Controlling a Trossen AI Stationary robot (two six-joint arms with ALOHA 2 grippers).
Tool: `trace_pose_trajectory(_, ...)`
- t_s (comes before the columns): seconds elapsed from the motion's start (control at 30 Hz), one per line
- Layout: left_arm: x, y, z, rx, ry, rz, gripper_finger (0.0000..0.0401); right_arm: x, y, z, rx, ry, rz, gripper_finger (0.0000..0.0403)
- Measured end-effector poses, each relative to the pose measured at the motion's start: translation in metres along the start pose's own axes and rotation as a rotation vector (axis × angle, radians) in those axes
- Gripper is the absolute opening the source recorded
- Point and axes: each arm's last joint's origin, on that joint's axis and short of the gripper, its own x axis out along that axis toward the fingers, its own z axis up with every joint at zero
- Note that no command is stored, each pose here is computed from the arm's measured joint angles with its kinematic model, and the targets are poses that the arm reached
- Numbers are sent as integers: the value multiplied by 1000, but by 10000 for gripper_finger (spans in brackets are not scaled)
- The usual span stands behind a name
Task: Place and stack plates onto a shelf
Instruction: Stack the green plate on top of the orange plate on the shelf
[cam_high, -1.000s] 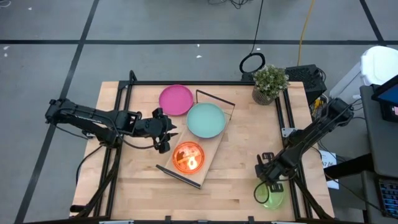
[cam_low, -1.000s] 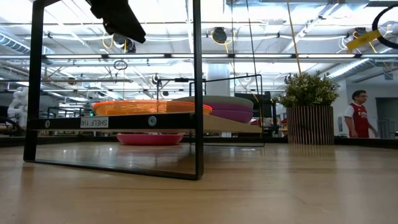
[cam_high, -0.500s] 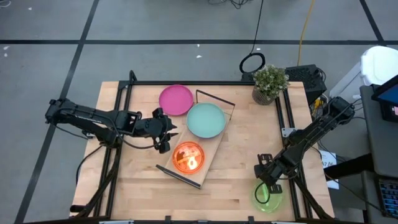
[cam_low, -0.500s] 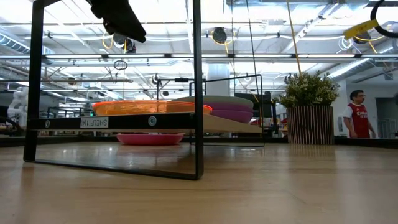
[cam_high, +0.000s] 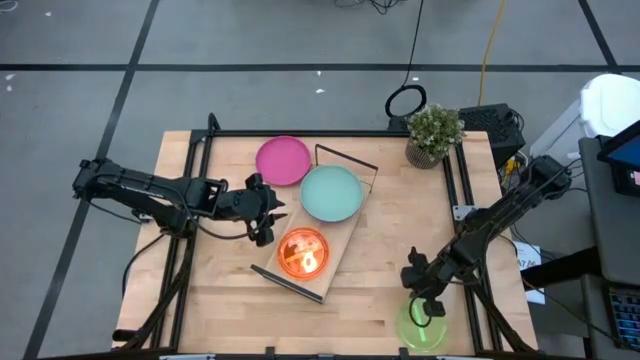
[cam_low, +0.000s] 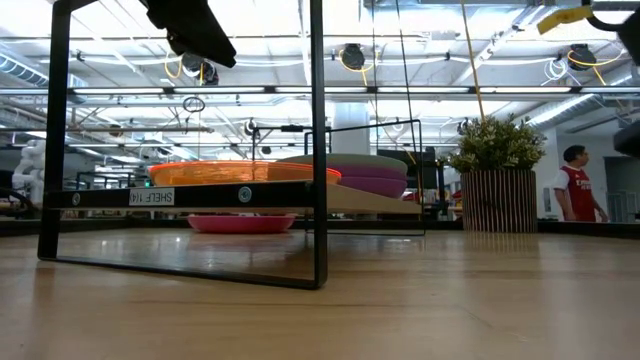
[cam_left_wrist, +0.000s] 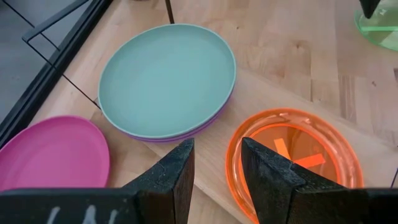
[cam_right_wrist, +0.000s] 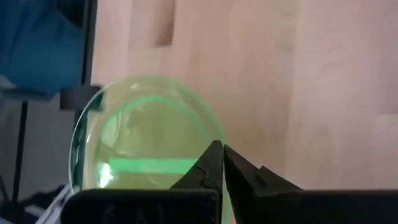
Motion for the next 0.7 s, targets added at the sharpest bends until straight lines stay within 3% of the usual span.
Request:
trace_pose_trajectory(0.23,0,0,0,2,2,1,138,-9,-7,2,103,-8,-15,0)
trace_pose_trajectory(0.43,0,0,0,-4,2,0,138,-10,-7,-4,102,60,-13,6)
trace_pose_trajectory(0.7,0,-1,-1,-11,7,-2,138,3,-17,-14,154,76,-28,79)
